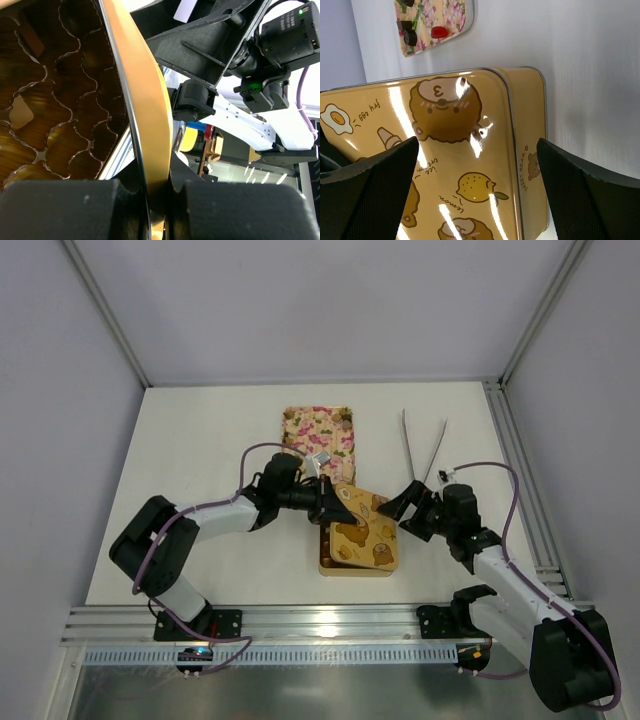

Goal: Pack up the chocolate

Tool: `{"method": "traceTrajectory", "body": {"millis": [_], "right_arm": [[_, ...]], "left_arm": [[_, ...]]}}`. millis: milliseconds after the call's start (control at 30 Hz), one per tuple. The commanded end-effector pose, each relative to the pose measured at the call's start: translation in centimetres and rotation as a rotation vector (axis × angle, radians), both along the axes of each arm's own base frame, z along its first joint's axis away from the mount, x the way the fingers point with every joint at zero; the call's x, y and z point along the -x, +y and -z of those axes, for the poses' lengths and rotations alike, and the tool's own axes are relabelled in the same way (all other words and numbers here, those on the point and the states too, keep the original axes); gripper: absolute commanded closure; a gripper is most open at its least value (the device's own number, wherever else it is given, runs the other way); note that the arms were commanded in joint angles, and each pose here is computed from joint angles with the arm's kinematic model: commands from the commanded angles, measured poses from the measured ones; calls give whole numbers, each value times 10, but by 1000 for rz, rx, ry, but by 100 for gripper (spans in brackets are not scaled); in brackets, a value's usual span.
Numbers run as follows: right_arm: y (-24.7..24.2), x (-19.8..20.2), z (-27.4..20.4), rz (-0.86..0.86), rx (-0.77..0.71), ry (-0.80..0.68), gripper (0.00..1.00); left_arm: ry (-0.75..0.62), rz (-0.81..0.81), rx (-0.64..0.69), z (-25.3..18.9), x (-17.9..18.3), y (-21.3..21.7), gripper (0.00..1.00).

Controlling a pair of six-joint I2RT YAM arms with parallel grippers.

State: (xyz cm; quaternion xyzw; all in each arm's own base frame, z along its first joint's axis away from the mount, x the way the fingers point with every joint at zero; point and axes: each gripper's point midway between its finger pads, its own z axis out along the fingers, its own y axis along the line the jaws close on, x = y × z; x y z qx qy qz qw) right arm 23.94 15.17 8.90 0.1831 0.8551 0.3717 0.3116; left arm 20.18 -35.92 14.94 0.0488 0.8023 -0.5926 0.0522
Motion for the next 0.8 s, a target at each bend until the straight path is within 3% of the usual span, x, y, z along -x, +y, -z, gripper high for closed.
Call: {"method": "traceTrajectory", "body": {"millis": [0,767], "right_arm": [[9,-4,-16,-13,-72,-69,0],[22,3,-9,-45,-184,-52,0]], "left_arm": [[-36,21,25,-3,0,2,99],[-19,-1,-10,13,-2,11,82]]}}
